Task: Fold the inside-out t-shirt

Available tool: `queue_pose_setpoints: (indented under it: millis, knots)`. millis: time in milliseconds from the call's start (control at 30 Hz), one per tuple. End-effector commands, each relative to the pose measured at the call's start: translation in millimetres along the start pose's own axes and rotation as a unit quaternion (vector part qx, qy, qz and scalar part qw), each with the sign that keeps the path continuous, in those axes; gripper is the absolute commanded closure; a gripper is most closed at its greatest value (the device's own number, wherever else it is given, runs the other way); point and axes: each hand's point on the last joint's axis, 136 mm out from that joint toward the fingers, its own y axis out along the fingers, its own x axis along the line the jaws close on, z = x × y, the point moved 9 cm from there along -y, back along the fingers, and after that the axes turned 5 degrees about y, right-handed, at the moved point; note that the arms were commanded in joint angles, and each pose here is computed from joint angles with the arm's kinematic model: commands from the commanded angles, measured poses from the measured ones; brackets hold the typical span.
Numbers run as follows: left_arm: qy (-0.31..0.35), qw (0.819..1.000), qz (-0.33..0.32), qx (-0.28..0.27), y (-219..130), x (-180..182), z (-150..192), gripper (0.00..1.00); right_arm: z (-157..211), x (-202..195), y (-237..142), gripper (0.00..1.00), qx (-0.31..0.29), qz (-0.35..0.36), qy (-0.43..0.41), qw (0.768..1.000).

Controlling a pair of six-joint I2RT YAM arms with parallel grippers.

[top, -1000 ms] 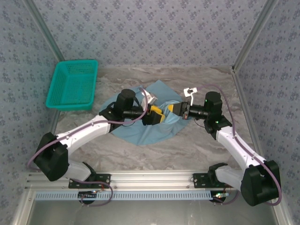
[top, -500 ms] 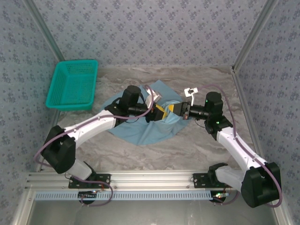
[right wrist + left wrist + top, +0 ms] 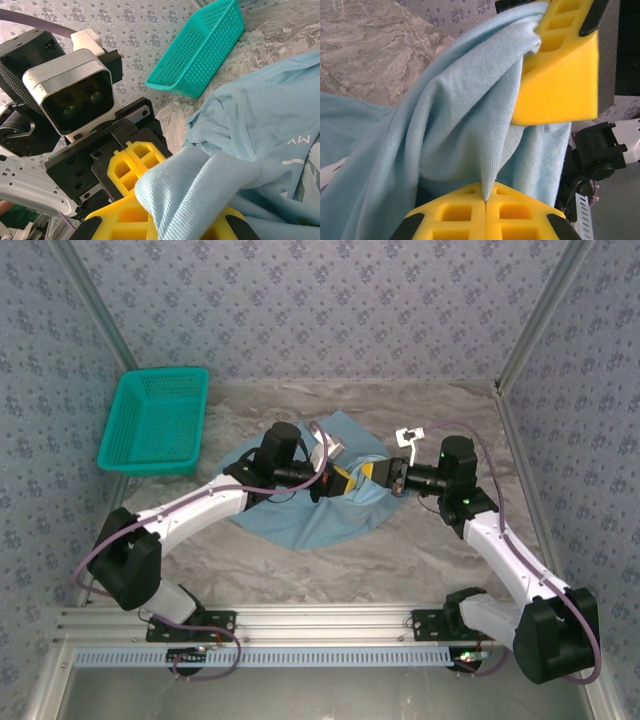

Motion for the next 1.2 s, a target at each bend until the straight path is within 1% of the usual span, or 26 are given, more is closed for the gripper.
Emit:
queue_pose_setpoints:
  millis: [0, 33, 67, 100, 133, 200, 233, 300, 400, 433, 533, 600, 667, 733, 800, 900, 1000, 1167]
  knots:
    - [0.027, 0.999, 0.015, -0.029, -11.9, -14.1, -17.9, 1.00, -2.0, 3.5, -5.6, 1.00, -0.014, 0.012, -0.014, 1.000]
    - [0.030, 0.999, 0.012, -0.035, -15.2, -16.0, -20.7, 1.00, -2.1, -1.5, -7.5, 0.98, -0.024, 0.047, -0.003, 0.999]
    - [0.031, 0.999, 0.008, -0.039, -19.0, -18.0, -23.2, 1.00, -1.1, -9.4, -10.8, 0.93, -0.028, 0.105, 0.003, 0.994]
    - [0.032, 0.998, 0.004, -0.046, -23.8, -20.8, -26.2, 1.00, -0.3, -18.9, -15.5, 0.85, -0.028, 0.187, 0.001, 0.982]
    - [0.034, 0.998, 0.000, -0.052, -29.1, -24.5, -29.7, 1.00, 1.7, -25.6, -17.8, 0.77, -0.015, 0.255, -0.004, 0.967]
    - [0.031, 0.998, -0.003, -0.054, -35.4, -29.9, -36.5, 1.00, 5.1, -32.6, -19.2, 0.65, 0.015, 0.353, -0.022, 0.935]
    - [0.025, 0.998, -0.004, -0.052, -37.2, -31.8, -40.4, 1.00, 5.6, -31.7, -18.5, 0.63, 0.029, 0.379, -0.038, 0.924]
    - [0.013, 0.999, -0.008, -0.042, -39.7, -33.9, -46.6, 1.00, 3.8, -24.8, -18.2, 0.58, 0.036, 0.402, -0.068, 0.912]
    - [-0.014, 0.999, -0.025, -0.014, -42.1, -34.5, -52.4, 1.00, -0.3, -5.0, -22.7, 0.49, 0.023, 0.398, -0.124, 0.909]
    - [-0.027, 0.999, -0.030, -0.004, -43.4, -35.2, -55.3, 1.00, -0.5, 3.0, -24.3, 0.47, 0.018, 0.383, -0.143, 0.912]
    - [-0.067, 0.996, -0.040, 0.033, -45.6, -34.8, -61.6, 1.00, 4.1, 24.2, -25.1, 0.45, 0.006, 0.317, -0.193, 0.929]
    - [-0.085, 0.995, -0.038, 0.045, -47.9, -34.1, -64.5, 1.00, 7.6, 36.4, -27.0, 0.45, -0.006, 0.270, -0.215, 0.939]
    - [-0.093, 0.995, -0.020, 0.036, -52.6, -36.0, -68.2, 1.00, 12.9, 44.9, -24.8, 0.48, -0.005, 0.213, -0.231, 0.949]
    - [-0.091, 0.996, 0.013, 0.017, -56.5, -40.2, -73.1, 1.00, 15.9, 53.6, -17.6, 0.50, 0.003, 0.147, -0.240, 0.960]
    - [-0.088, 0.996, 0.026, 0.007, -59.3, -42.2, -76.5, 1.00, 16.5, 57.2, -10.8, 0.51, 0.008, 0.110, -0.245, 0.963]
    - [-0.090, 0.996, 0.022, 0.005, -60.1, -40.6, -77.0, 1.00, 20.0, 57.9, -1.8, 0.56, 0.017, 0.065, -0.252, 0.965]
    - [-0.095, 0.995, 0.020, 0.006, -58.3, -38.6, -75.1, 1.00, 21.7, 58.6, 8.2, 0.58, 0.024, 0.046, -0.253, 0.966]
    - [-0.100, 0.995, 0.018, 0.007, -55.2, -35.7, -73.2, 1.00, 20.8, 54.4, 18.9, 0.65, 0.027, 0.053, -0.257, 0.965]
